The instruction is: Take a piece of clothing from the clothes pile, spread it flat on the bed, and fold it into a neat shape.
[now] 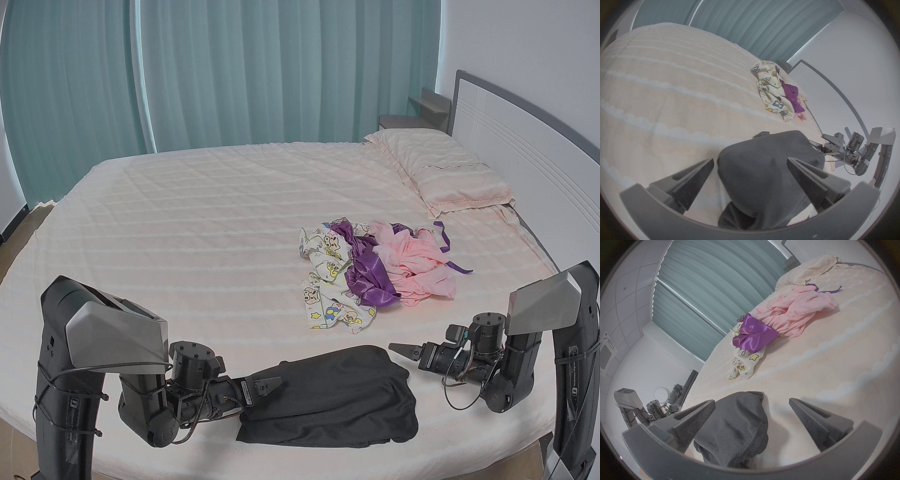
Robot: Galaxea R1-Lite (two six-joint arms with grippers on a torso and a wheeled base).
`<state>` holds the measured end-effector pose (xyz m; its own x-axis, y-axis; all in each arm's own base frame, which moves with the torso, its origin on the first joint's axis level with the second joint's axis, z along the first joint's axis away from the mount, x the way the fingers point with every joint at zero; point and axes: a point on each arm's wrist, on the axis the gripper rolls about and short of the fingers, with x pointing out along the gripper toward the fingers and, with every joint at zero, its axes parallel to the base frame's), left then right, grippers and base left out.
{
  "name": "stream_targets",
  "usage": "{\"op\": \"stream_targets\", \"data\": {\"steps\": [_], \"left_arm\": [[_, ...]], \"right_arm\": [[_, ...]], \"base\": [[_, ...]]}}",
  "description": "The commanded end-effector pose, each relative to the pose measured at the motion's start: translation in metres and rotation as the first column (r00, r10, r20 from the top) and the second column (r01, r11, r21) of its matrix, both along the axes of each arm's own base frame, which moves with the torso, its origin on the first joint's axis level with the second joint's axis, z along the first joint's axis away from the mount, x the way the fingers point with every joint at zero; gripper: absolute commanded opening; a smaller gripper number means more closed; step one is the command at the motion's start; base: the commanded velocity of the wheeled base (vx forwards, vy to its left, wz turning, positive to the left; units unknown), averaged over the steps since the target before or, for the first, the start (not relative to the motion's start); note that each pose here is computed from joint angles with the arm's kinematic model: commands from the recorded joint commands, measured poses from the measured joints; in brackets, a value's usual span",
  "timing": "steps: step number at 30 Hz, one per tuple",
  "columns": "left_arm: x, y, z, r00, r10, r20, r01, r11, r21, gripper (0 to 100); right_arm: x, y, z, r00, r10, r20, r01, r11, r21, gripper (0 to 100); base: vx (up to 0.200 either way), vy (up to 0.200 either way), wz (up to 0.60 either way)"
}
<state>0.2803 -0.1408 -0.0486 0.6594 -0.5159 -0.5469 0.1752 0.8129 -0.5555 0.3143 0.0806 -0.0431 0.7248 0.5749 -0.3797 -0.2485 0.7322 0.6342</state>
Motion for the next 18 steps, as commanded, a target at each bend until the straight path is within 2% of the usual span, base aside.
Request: {"op": "stream_targets", "data": {"steps": [1, 11, 16, 18], "left_arm": [[0.004, -0.003, -0.004, 1.000, 0.012, -0.002, -0.012, 1.000, 0.013, 0], [0.007, -0.004, -0.003, 1.000, 0.018, 0.009, -0.018, 1.000, 0.011, 0], [0.012, -0.005, -0.001, 0.998, 0.046, 0.032, -0.046, 0.999, 0.010, 0], [0.013, -0.006, 0.001, 0.998, 0.056, 0.030, -0.056, 0.998, -0.010, 0]], "right_arm": [[0.001, 0.002, -0.005, 1.000, 0.005, -0.010, -0.005, 1.000, -0.002, 100], [0.007, 0.010, -0.014, 0.998, 0.028, -0.064, -0.027, 1.000, 0.013, 100], [0.015, 0.030, -0.011, 0.994, 0.049, -0.095, -0.042, 0.996, 0.075, 100], [0.017, 0.039, -0.012, 0.992, 0.065, -0.111, -0.057, 0.995, 0.077, 100]], "base": [[0.000, 0.000, 0.00], [0.000, 0.000, 0.00], [0.000, 0.000, 0.00], [0.000, 0.000, 0.00]]}}
